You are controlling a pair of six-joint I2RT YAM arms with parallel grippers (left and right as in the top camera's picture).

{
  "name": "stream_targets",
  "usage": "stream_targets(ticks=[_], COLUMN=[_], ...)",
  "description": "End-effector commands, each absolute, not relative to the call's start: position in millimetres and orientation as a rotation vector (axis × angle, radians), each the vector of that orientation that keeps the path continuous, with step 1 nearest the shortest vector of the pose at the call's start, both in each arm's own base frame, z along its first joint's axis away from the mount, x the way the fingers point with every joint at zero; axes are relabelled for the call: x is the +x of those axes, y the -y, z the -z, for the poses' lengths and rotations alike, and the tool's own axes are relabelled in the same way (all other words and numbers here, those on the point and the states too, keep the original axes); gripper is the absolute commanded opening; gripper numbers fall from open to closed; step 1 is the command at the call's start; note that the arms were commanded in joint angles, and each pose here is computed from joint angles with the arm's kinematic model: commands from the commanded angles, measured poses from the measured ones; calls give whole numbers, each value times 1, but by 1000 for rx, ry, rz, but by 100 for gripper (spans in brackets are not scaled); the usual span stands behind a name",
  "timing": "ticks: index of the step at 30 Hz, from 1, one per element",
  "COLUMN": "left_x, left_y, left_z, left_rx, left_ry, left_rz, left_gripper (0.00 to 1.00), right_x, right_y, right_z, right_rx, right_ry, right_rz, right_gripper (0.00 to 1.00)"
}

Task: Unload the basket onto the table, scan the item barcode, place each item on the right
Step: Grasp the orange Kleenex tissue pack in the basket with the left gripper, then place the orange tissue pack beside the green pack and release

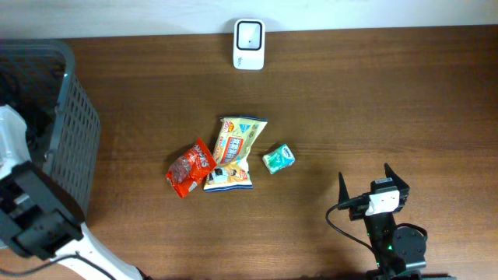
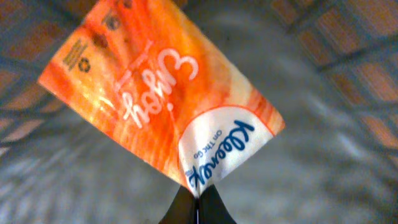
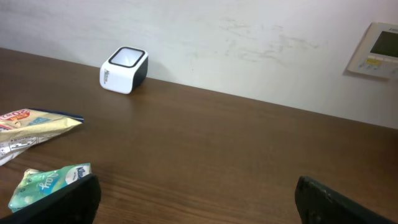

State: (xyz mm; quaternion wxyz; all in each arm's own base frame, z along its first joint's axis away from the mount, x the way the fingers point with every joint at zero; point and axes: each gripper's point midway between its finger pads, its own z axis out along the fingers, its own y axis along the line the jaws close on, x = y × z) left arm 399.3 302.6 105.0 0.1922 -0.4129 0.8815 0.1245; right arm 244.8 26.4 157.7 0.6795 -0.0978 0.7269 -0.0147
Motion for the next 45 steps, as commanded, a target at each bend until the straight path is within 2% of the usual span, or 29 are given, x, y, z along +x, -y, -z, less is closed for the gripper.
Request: stream_targets(ticks=[1, 4, 7, 9, 17, 22, 26, 33, 40, 45], left_x=[398, 400, 405, 411, 399, 397, 411, 423, 392, 365], left_y=[-295, -289, -280, -264, -198, -124, -37, 124, 263, 308], left_z=[-125, -127, -150, -201, -341, -386, -366, -291, -182, -128], left_rx=[-1164, -1150, -1106, -1028, -779, -579, -340, 96, 529, 704], left_ry=[-2446, -2453, -2416, -2321, -2062, -2014, -2143, -2383, -2617, -2707], left_rz=[-317, -284, -289, -287, -252, -159, -19, 175, 359, 345], left_gripper=[0, 0, 0, 0, 0, 0, 0, 0, 0, 0], right_x=[245, 245, 245, 245, 245, 245, 245, 245, 245, 245], right_y=[-27, -27, -27, -27, -27, -27, -27, -27, -27, -27], right_z=[-155, -155, -155, -155, -155, -155, -155, -155, -155, -155], right_rx=[-215, -215, -215, -215, -215, -215, -215, -215, -215, -215], right_ry=[-1637, -1637, -1637, -1637, -1637, -1637, -1637, -1637, -1637, -1637], right_rz=[28, 28, 28, 28, 28, 28, 28, 28, 28, 28], right_gripper=[99, 99, 99, 99, 99, 99, 99, 99, 99, 99])
